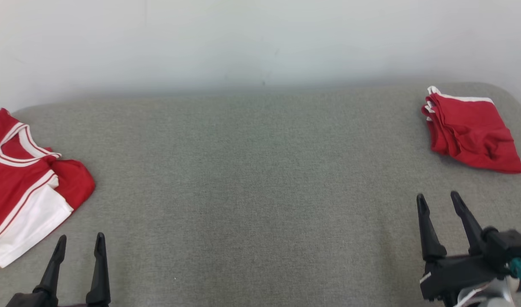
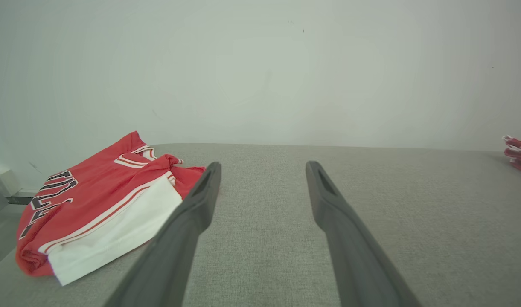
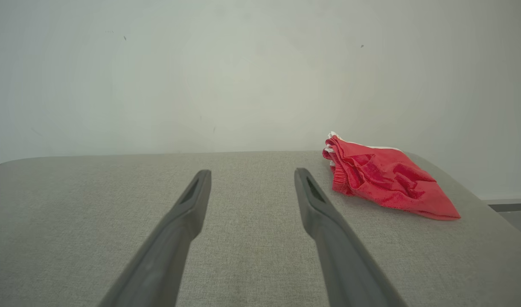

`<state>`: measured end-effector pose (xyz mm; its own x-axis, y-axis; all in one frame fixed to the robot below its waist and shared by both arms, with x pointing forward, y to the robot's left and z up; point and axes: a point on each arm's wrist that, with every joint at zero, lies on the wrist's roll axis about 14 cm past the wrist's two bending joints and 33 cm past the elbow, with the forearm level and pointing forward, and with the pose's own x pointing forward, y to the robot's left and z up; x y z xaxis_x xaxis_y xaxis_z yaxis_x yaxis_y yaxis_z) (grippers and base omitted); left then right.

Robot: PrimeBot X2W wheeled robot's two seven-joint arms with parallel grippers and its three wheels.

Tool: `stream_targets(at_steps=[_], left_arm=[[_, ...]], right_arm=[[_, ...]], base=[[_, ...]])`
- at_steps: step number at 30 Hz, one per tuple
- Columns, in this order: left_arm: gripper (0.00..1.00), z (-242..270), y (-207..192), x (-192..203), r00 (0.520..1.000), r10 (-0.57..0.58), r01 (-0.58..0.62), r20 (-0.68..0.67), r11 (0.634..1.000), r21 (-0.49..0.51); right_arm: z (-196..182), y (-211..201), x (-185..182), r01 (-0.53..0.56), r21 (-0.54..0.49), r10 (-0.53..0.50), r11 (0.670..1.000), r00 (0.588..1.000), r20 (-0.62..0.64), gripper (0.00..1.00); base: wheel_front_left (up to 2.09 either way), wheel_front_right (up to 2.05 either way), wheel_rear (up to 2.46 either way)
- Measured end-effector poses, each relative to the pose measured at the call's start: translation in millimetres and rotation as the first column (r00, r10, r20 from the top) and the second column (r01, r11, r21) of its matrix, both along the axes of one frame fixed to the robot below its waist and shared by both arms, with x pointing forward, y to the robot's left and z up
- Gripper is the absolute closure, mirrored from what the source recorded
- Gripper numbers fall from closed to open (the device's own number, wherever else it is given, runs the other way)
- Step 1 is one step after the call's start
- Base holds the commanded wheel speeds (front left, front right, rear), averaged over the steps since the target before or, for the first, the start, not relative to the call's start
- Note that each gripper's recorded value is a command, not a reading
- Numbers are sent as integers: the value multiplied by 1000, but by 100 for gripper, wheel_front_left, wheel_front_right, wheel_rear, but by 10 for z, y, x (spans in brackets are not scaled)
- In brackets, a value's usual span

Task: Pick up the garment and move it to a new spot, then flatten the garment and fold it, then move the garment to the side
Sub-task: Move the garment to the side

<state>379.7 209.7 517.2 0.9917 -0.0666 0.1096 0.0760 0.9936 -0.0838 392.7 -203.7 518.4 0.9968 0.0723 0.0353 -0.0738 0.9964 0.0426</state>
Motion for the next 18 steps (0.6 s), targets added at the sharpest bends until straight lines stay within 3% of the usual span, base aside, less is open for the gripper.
stream_targets(at_steps=[18], left_arm=[[0,-75,234,-296,997,70,-70,-26,997,9]], right_arm=[[-120,241,-314,-15,84,16,996,1000,-6,0]], base=[[0,0,0]])
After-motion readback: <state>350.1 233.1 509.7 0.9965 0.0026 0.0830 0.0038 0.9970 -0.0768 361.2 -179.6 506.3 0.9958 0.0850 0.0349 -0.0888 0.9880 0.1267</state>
